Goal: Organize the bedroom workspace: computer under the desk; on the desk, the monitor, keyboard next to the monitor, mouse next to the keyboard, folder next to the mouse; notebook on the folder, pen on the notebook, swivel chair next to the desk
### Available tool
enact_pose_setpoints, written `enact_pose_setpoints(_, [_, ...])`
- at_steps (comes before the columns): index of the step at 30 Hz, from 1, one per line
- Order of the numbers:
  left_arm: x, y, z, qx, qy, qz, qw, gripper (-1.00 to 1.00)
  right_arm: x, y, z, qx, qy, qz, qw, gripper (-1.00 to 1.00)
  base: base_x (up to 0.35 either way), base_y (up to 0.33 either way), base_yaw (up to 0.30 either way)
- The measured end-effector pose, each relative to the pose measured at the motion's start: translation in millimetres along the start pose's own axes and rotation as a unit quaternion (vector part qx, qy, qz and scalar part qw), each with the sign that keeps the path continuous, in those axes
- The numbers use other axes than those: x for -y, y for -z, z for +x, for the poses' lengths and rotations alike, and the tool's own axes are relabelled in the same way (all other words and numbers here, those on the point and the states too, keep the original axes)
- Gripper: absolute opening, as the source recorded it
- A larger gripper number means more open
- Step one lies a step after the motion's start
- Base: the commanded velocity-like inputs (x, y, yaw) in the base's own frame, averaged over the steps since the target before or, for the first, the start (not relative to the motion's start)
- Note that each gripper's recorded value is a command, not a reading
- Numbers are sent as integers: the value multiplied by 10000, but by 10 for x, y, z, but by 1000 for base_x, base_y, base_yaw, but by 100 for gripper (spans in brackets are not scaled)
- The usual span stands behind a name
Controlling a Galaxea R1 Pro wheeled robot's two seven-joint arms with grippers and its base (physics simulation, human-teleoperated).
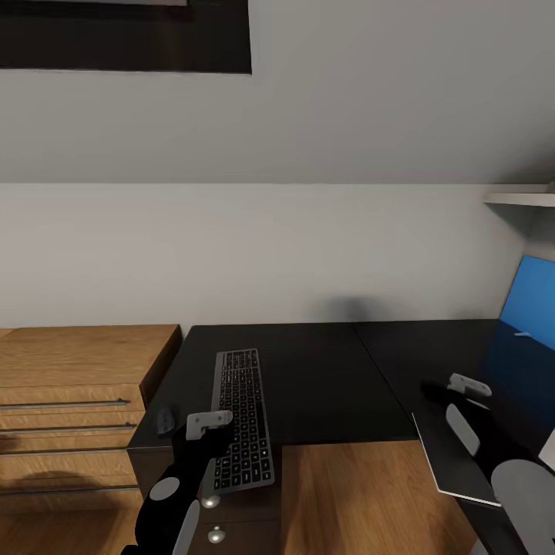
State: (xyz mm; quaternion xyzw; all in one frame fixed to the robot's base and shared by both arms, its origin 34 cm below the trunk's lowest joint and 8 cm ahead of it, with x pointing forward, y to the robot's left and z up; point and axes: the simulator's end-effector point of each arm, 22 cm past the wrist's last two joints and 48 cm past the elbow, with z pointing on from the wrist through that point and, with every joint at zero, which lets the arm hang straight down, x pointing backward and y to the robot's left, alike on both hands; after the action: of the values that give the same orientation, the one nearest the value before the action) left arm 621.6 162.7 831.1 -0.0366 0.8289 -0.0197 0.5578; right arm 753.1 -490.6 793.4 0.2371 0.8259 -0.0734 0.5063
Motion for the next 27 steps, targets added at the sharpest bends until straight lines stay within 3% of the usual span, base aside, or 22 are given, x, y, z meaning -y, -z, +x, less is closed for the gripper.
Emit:
enact_pose_setpoints(3, [0,0,0,0,1,1,10000,100,-292,148,-386,235,48,-334,9992,100,0,0,0])
enact_pose_setpoints(11, [0,1,-5,6,3,1,10000,100,-584,423,-330,172,-28,-800,9966,100,0,0,0])
enact_pose_setpoints(17, [0,2,-8,8,3,1,10000,100,-1018,925,-168,404,-227,-1441,9885,100,-4,5,0])
enact_pose_setpoints(20, [0,2,-10,10,4,1,10000,100,-1106,1049,-81,420,-287,-1537,9868,100,-73,96,0])
enact_pose_setpoints(26, [0,1,-11,11,5,1,10000,100,-1335,1215,67,346,-579,-1712,9829,100,-172,210,0])
enact_pose_setpoints(27, [0,2,-18,19,7,1,10000,100,-1479,1312,66,291,-935,-1911,9767,100,-212,256,0])
